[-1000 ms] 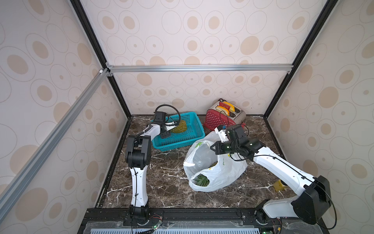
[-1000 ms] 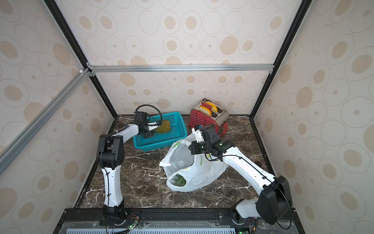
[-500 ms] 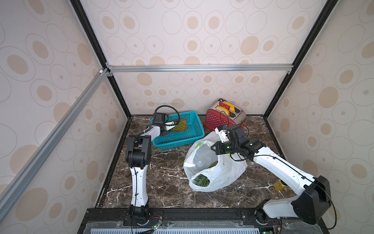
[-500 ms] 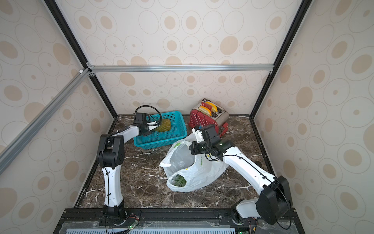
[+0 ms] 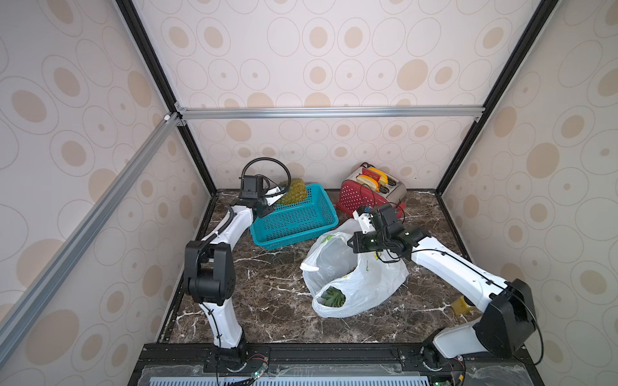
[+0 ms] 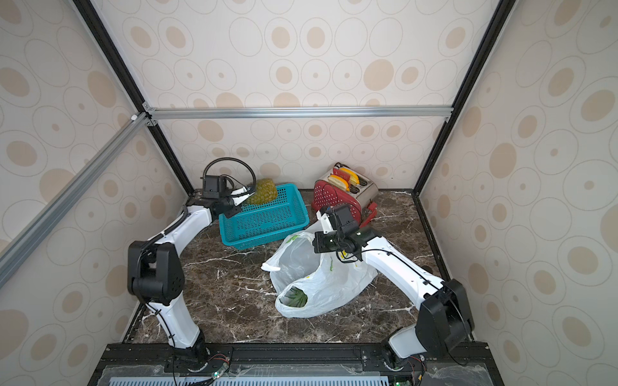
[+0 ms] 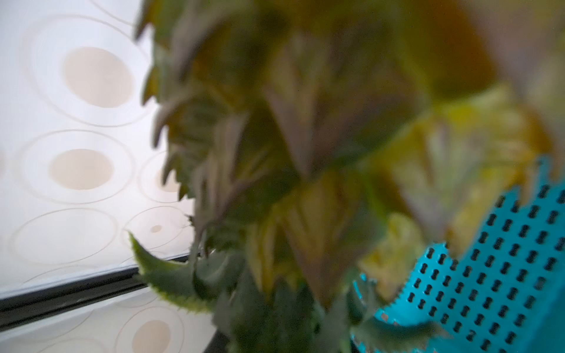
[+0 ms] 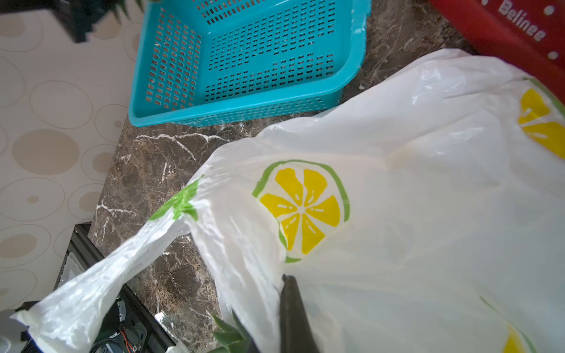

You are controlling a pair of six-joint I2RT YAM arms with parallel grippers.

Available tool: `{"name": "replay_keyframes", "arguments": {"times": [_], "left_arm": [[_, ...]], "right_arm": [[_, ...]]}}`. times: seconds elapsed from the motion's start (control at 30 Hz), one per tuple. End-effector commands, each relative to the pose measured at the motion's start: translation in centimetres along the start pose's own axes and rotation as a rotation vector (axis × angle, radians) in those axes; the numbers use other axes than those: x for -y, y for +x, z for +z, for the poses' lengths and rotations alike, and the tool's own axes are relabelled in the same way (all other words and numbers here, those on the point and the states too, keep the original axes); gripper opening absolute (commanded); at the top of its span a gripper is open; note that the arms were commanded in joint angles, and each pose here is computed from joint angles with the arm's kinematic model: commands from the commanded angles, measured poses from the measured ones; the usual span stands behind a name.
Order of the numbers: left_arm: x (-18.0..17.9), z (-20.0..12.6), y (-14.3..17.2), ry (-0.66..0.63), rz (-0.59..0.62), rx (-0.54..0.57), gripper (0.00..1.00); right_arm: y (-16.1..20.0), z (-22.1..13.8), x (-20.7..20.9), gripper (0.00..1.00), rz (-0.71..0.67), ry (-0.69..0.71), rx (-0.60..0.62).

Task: Place the pineapple into a plastic bag & tie a knot
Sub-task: Pick up the pineapple from the basket, then place the pineapple in the plastic bag.

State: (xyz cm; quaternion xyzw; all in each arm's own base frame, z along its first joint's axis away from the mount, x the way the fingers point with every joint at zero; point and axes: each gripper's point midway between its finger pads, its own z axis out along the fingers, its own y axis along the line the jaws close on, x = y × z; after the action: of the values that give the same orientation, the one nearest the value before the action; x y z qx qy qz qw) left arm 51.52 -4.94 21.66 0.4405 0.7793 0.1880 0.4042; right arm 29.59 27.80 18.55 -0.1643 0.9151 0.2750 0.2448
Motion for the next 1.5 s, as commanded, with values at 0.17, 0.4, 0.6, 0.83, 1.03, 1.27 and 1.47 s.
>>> {"name": "replay_keyframes", "arguments": {"times": [0.17,0.4,0.6,0.83,1.03,1.27,1.47], "left_arm": [[0.7,-11.6,-3.9,0.065,-0.158,0.109,0.00],[7.5,-21.2,-8.2,0.273,-0.314,0.253,0.00],[14.9,-27.3,-9.4,0.545,-0.389,0.322,0.00],[23.5,-29.2,-9.7,0.887,-0.403,0.253,0.00],[25.8,-26.2,-7.7,0.897,-0.353,0.021,0.00],[26.8,-24.1,-3.9,0.854,-0.291,-0.186,0.00],[26.1,-22.9,-1.9,0.789,-0.348,-0.241,0.00]], "right_arm": [[-1.0,0.9,0.9,0.00,0.047,0.058,-0.020],[-1.3,1.6,0.6,0.00,0.065,0.045,-0.033],[-1.0,2.0,0.1,0.00,0.056,0.009,-0.051],[-0.7,2.0,-0.3,0.00,0.043,-0.030,-0.044],[-0.8,1.5,-1.0,0.00,0.024,-0.066,-0.027],[-0.1,0.8,-0.8,0.00,0.032,-0.068,-0.010],[0.2,0.3,-0.7,0.00,0.032,-0.066,0.002]]}}
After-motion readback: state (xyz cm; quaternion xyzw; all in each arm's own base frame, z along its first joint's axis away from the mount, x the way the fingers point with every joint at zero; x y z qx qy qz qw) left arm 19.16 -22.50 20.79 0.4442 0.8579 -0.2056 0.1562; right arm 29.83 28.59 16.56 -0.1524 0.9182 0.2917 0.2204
